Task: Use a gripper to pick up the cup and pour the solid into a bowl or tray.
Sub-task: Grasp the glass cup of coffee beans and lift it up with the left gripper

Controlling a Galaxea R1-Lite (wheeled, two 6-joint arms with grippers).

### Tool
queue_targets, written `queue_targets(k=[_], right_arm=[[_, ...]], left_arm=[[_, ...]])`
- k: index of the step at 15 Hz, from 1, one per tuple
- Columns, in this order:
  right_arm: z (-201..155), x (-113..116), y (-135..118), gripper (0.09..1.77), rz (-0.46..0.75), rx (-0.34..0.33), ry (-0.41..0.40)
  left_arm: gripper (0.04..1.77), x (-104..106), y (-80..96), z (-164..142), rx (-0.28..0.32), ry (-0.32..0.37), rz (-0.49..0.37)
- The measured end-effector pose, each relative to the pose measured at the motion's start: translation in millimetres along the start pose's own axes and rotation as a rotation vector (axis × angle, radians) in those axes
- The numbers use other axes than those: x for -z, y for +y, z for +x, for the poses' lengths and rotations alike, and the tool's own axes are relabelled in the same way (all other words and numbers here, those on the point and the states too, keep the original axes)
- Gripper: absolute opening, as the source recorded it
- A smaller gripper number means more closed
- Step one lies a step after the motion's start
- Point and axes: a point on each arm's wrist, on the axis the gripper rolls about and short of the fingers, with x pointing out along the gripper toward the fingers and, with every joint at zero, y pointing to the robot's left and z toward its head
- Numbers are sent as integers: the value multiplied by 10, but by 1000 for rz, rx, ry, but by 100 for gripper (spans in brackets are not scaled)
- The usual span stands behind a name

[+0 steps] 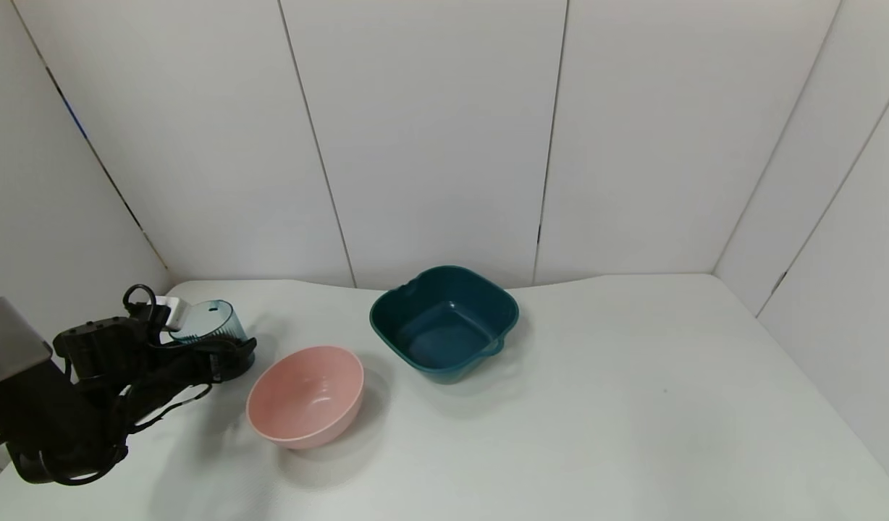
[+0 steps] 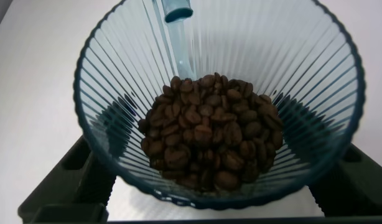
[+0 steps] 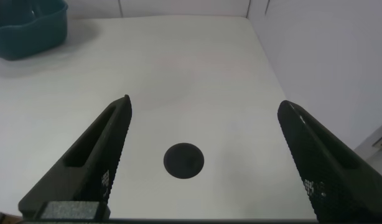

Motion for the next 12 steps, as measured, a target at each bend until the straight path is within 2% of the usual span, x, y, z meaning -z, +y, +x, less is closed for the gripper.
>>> queue_targets(k=[10,12], right_arm=[[0,0,0,171,0,0,0],[0,0,0,171,0,0,0]], left_arm=[[172,-2,7,131,7,-21,-14],[140,0,8,133,7,-20,-14]])
